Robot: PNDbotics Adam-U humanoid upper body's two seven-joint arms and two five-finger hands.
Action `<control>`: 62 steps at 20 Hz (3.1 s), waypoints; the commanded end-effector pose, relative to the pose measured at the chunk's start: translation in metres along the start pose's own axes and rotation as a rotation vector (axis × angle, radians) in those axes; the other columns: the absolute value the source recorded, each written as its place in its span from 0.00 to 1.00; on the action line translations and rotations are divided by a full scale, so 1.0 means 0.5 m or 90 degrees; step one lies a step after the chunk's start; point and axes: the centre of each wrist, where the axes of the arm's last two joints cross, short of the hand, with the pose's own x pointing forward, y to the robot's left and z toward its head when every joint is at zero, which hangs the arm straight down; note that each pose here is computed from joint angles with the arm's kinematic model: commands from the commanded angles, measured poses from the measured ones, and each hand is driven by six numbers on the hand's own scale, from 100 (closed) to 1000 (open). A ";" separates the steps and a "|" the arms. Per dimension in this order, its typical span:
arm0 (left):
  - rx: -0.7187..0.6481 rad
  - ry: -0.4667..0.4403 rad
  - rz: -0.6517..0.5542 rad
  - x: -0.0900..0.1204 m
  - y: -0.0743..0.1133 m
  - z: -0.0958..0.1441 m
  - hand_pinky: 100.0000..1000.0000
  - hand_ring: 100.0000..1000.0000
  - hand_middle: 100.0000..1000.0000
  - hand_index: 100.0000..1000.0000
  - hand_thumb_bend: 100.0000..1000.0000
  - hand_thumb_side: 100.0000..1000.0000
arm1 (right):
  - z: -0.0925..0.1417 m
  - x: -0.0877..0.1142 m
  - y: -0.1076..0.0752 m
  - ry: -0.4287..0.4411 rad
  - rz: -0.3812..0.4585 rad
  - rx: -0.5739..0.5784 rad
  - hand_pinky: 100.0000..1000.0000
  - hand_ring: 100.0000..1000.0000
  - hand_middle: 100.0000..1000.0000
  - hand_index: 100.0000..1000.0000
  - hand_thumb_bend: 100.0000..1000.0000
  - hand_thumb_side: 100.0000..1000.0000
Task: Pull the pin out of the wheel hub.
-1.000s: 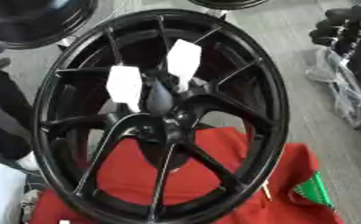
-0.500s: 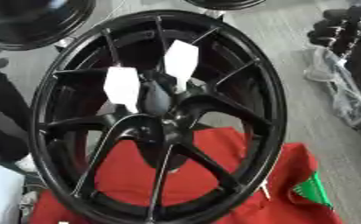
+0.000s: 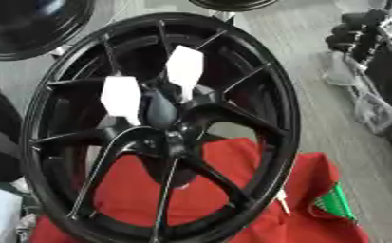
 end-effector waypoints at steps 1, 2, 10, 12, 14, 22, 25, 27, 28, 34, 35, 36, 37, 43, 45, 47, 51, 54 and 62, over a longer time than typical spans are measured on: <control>-0.082 -0.016 -0.088 0.071 0.030 -0.021 0.82 0.80 0.75 0.80 0.00 0.62 | 0.000 0.018 -0.018 -0.007 0.032 0.001 0.82 0.71 0.62 0.73 0.00 0.70; -0.105 -0.021 -0.115 0.090 0.033 -0.027 0.82 0.80 0.75 0.80 0.00 0.61 | 0.000 0.018 -0.018 -0.006 0.034 0.002 0.82 0.71 0.62 0.73 0.00 0.70; -0.271 -0.014 -0.315 0.187 0.014 -0.045 0.83 0.81 0.76 0.81 0.00 0.56 | 0.005 0.016 -0.022 0.000 0.048 0.005 0.83 0.71 0.62 0.73 0.00 0.70; -0.310 0.000 -0.359 0.200 -0.002 -0.046 0.83 0.82 0.76 0.82 0.00 0.58 | 0.007 0.016 -0.023 0.000 0.050 0.003 0.83 0.71 0.62 0.73 0.00 0.70; -0.349 0.012 -0.403 0.215 -0.020 -0.047 0.84 0.83 0.77 0.83 0.00 0.58 | 0.009 0.016 -0.025 0.001 0.053 0.001 0.83 0.71 0.62 0.73 0.00 0.70; -0.537 0.042 -0.532 0.256 -0.099 -0.066 0.89 0.86 0.79 0.87 0.00 0.72 | 0.017 0.013 -0.031 0.009 0.064 -0.004 0.83 0.71 0.62 0.73 0.00 0.70; -0.571 0.057 -0.559 0.253 -0.117 -0.082 0.90 0.87 0.80 0.87 0.00 0.73 | 0.017 0.012 -0.031 0.010 0.063 -0.003 0.83 0.71 0.62 0.73 0.00 0.70; -0.585 0.065 -0.567 0.246 -0.127 -0.095 0.91 0.87 0.80 0.87 0.00 0.75 | 0.017 0.012 -0.030 0.011 0.063 -0.002 0.83 0.71 0.62 0.73 0.00 0.70; -0.590 0.070 -0.570 0.240 -0.131 -0.102 0.91 0.87 0.80 0.87 0.00 0.74 | 0.017 0.012 -0.030 0.011 0.062 -0.001 0.83 0.71 0.62 0.73 0.00 0.70; -0.616 0.088 -0.572 0.208 -0.147 -0.131 0.93 0.90 0.80 0.87 0.00 0.64 | 0.017 0.010 -0.028 0.013 0.061 0.001 0.83 0.71 0.62 0.73 0.00 0.70; -0.621 0.092 -0.574 0.202 -0.147 -0.133 0.94 0.90 0.80 0.87 0.00 0.64 | 0.017 0.010 -0.028 0.013 0.061 0.002 0.83 0.71 0.62 0.73 0.00 0.70; -0.628 0.097 -0.576 0.195 -0.147 -0.136 0.94 0.90 0.81 0.87 0.00 0.64 | 0.016 0.010 -0.027 0.013 0.060 0.003 0.83 0.71 0.62 0.73 0.00 0.70; -0.636 0.101 -0.578 0.188 -0.147 -0.137 0.95 0.91 0.81 0.87 0.03 0.65 | 0.016 0.010 -0.027 0.013 0.060 0.004 0.83 0.71 0.62 0.73 0.00 0.70; -0.683 0.124 -0.588 0.151 -0.148 -0.149 0.99 0.93 0.81 0.90 0.15 0.31 | 0.014 0.009 -0.025 0.013 0.059 0.009 0.83 0.71 0.62 0.73 0.00 0.70; -0.696 0.122 -0.590 0.145 -0.147 -0.151 1.00 0.94 0.81 0.91 0.20 0.23 | 0.014 0.008 -0.024 0.014 0.058 0.009 0.83 0.71 0.62 0.73 0.00 0.70; -0.699 0.112 -0.595 0.144 -0.146 -0.151 1.00 0.95 0.81 0.92 0.22 0.35 | 0.014 0.007 -0.024 0.015 0.059 0.010 0.83 0.71 0.62 0.73 0.00 0.70; -0.692 0.104 -0.605 0.137 -0.141 -0.151 1.00 0.95 0.79 0.91 0.28 0.42 | 0.013 0.007 -0.023 0.016 0.059 0.013 0.83 0.71 0.62 0.73 0.00 0.70; -0.679 0.111 -0.614 0.126 -0.140 -0.153 1.00 0.94 0.78 0.90 0.31 0.41 | 0.013 0.006 -0.023 0.017 0.059 0.016 0.83 0.71 0.62 0.73 0.00 0.70; -0.643 0.128 -0.623 0.101 -0.140 -0.157 1.00 0.93 0.76 0.89 0.36 0.38 | 0.012 0.006 -0.023 0.017 0.059 0.017 0.83 0.71 0.62 0.73 0.00 0.71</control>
